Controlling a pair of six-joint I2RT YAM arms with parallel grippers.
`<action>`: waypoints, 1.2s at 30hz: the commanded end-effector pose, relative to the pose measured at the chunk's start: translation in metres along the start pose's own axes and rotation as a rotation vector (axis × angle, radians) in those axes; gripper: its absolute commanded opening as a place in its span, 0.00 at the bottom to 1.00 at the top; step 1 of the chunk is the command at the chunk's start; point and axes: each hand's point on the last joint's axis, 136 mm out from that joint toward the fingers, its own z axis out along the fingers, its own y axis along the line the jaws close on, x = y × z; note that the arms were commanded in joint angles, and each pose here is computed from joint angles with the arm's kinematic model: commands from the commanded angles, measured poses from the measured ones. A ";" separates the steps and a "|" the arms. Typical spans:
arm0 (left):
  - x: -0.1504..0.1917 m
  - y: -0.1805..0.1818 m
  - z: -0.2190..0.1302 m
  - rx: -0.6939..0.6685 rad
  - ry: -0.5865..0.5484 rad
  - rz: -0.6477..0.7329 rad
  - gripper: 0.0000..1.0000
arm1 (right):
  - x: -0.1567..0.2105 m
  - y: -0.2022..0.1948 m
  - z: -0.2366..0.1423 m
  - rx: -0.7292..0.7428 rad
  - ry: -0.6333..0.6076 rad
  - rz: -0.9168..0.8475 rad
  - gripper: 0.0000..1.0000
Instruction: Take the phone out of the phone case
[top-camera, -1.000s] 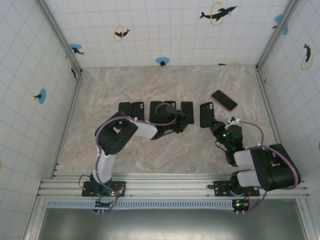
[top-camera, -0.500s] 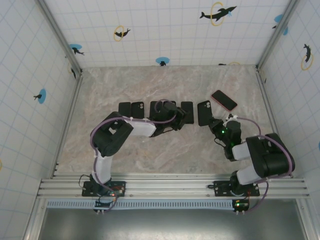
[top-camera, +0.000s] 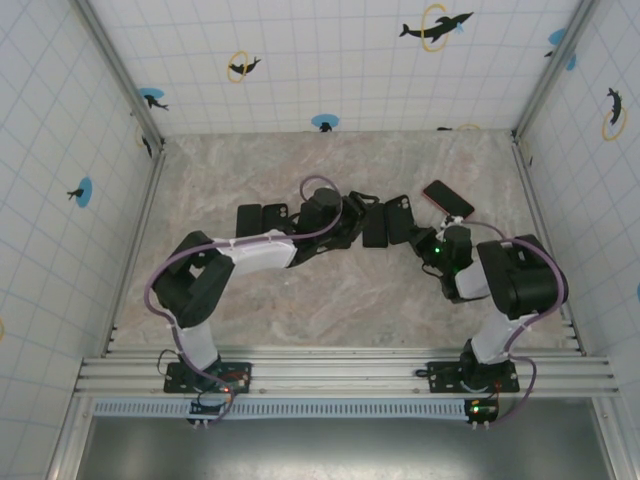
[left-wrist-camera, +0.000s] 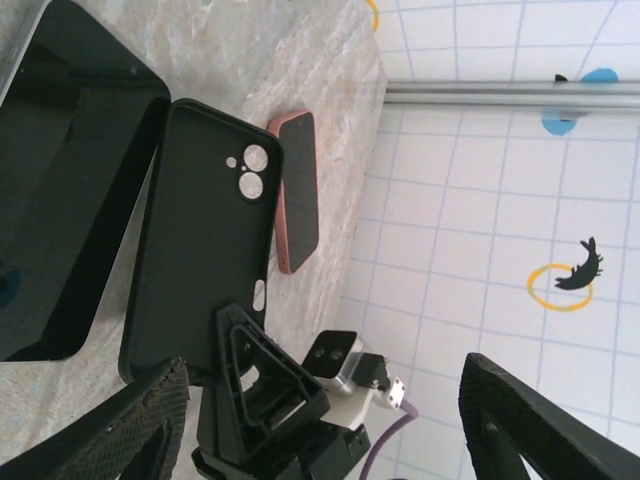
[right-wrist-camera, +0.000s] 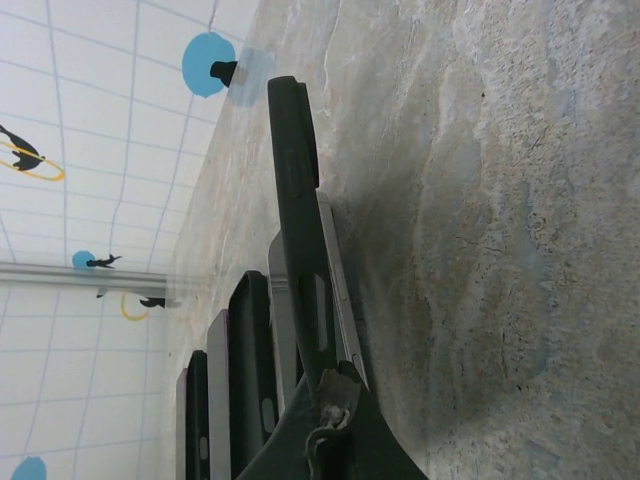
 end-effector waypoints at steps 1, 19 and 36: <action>-0.005 -0.008 -0.015 -0.001 -0.008 0.057 0.77 | -0.007 0.008 0.005 -0.031 -0.009 -0.033 0.04; -0.012 -0.016 -0.033 0.052 -0.015 0.095 0.86 | -0.010 0.001 0.001 -0.006 -0.025 -0.038 0.07; -0.013 -0.012 -0.038 0.071 -0.003 0.090 0.87 | -0.008 -0.008 0.003 0.083 0.029 -0.195 0.34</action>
